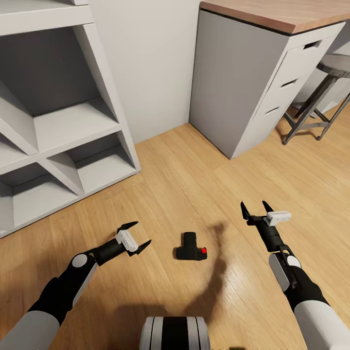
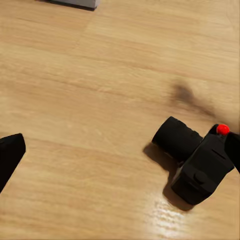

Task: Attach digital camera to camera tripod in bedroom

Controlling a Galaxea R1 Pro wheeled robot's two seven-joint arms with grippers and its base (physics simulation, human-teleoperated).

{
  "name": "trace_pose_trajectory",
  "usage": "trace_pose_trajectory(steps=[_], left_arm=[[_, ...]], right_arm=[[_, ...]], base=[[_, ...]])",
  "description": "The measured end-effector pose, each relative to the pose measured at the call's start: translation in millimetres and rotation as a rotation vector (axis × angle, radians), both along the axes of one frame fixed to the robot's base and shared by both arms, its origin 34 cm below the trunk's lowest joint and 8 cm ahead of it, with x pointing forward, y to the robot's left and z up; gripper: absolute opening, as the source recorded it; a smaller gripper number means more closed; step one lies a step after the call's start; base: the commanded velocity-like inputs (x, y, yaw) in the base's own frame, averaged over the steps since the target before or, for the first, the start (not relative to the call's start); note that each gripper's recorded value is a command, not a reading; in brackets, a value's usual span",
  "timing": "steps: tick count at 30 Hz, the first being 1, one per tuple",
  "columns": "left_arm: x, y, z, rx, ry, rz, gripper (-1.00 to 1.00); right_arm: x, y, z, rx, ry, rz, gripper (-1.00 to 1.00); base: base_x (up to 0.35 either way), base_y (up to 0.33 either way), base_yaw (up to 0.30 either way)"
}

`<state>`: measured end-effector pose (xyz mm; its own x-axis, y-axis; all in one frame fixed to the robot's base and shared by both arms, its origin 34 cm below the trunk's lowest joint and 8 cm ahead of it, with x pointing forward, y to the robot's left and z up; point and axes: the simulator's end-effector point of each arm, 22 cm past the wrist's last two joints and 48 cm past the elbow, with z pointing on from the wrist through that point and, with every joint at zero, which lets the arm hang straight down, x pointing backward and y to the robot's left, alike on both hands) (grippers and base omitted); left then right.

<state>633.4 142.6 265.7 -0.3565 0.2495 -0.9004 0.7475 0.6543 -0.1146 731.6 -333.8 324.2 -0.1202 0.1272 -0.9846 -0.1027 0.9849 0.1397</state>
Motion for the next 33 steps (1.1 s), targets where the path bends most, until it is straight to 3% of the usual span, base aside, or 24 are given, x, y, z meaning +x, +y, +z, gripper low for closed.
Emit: trace_pose_trajectory(steps=[2, 5, 19, 25, 33], left_arm=[[12, 0, 13, -0.008, -0.034, 0.012, 1.0], [15, -2, 13, -0.01, -0.031, 0.013, 1.0], [18, -8, 2, -0.014, 0.009, 0.015, 1.0], [18, -13, -5, -0.013, 0.075, 0.027, 1.0], [21, -16, -11, -0.017, 0.084, 0.027, 1.0]], right_arm=[[-1, 0, -5, 0.0, 0.007, 0.0, 1.0], [-4, 0, -14, 0.0, 0.02, 0.0, 1.0], [-15, 0, -51, 0.0, 0.075, 0.0, 1.0], [-22, 10, -71, 0.019, 0.104, -0.002, 1.0], [-30, 19, -94, 0.037, 0.138, -0.005, 1.0]], base=[[0.0, 0.0, 0.0], [0.0, 0.0, 0.0], [0.0, 0.0, 0.0], [0.0, 0.0, 0.0], [0.0, 0.0, 0.0]])
